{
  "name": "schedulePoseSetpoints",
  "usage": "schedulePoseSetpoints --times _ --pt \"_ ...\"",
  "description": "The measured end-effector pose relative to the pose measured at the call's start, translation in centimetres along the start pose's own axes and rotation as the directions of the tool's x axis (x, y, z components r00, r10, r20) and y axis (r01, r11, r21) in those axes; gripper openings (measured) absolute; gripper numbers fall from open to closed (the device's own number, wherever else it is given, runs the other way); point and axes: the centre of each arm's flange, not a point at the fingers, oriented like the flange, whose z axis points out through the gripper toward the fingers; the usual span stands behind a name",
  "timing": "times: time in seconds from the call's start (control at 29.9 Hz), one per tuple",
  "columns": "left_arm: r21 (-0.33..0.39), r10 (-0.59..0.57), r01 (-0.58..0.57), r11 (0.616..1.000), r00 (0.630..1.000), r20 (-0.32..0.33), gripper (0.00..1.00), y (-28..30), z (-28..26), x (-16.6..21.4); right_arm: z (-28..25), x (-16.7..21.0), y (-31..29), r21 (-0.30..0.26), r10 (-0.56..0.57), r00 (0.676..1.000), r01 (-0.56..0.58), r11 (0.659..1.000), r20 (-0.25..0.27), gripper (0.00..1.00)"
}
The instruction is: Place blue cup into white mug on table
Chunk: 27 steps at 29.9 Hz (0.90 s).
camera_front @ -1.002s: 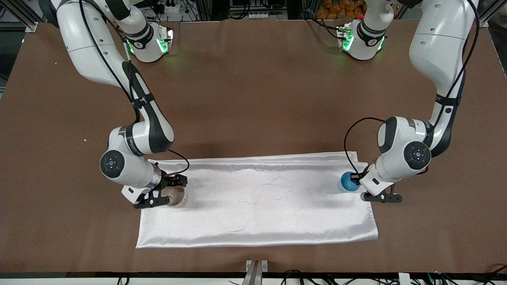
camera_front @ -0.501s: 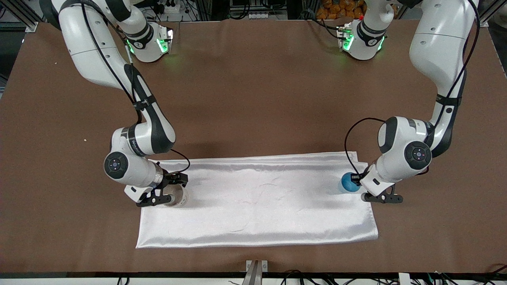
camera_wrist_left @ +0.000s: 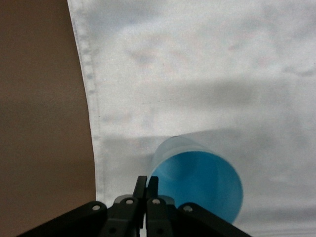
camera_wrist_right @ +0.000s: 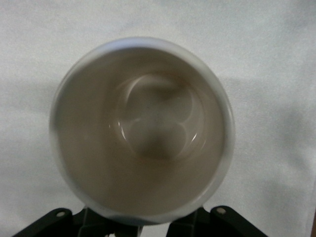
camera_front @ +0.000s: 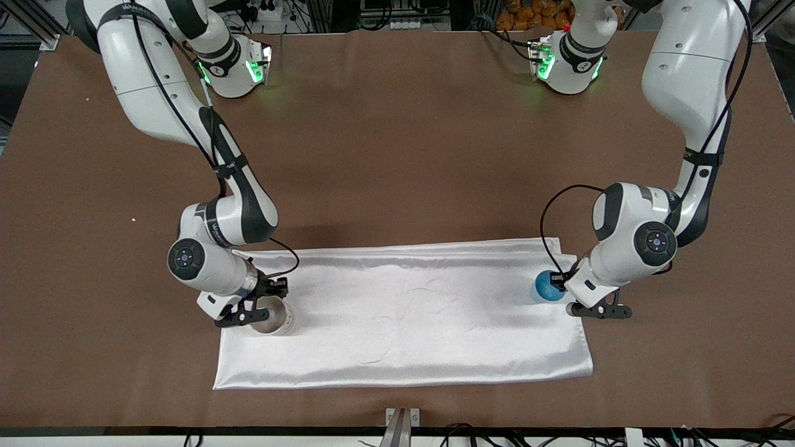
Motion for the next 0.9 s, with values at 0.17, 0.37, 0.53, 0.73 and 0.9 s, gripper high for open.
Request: schedulePoseSetpoints --times 0.17,0.37,0.53,0.73,0.9 --pt "0.000 0.000 0.000 1.000 1.000 0.000 0.03 0.0 0.0 0.0 0.0 0.0 0.0 0.000 -0.002 1.000 0.002 1.000 -0.002 0.20" --pt "0.000 0.000 0.000 1.000 1.000 -0.001 0.03 0.0 -0.1 0.0 -0.1 0.1 0.0 0.000 -0.019 1.000 0.019 1.000 -0.006 0.08" --pt "-0.001 -0.001 0.001 1.000 1.000 -0.012 0.03 0.0 -0.7 0.2 -0.4 0.2 -0.2 0.000 -0.030 0.999 0.030 1.000 -0.011 0.08" --pt "-0.001 -0.001 0.001 1.000 1.000 -0.029 0.03 0.0 -1.7 0.5 -1.6 -0.2 -1.5 0.006 -0.044 0.998 0.044 0.999 0.038 0.08" --pt "-0.001 -0.001 0.001 1.000 0.999 -0.039 0.03 -0.1 -2.4 0.6 -4.3 -1.2 -4.2 0.011 -0.043 0.997 0.042 0.999 0.070 0.08"
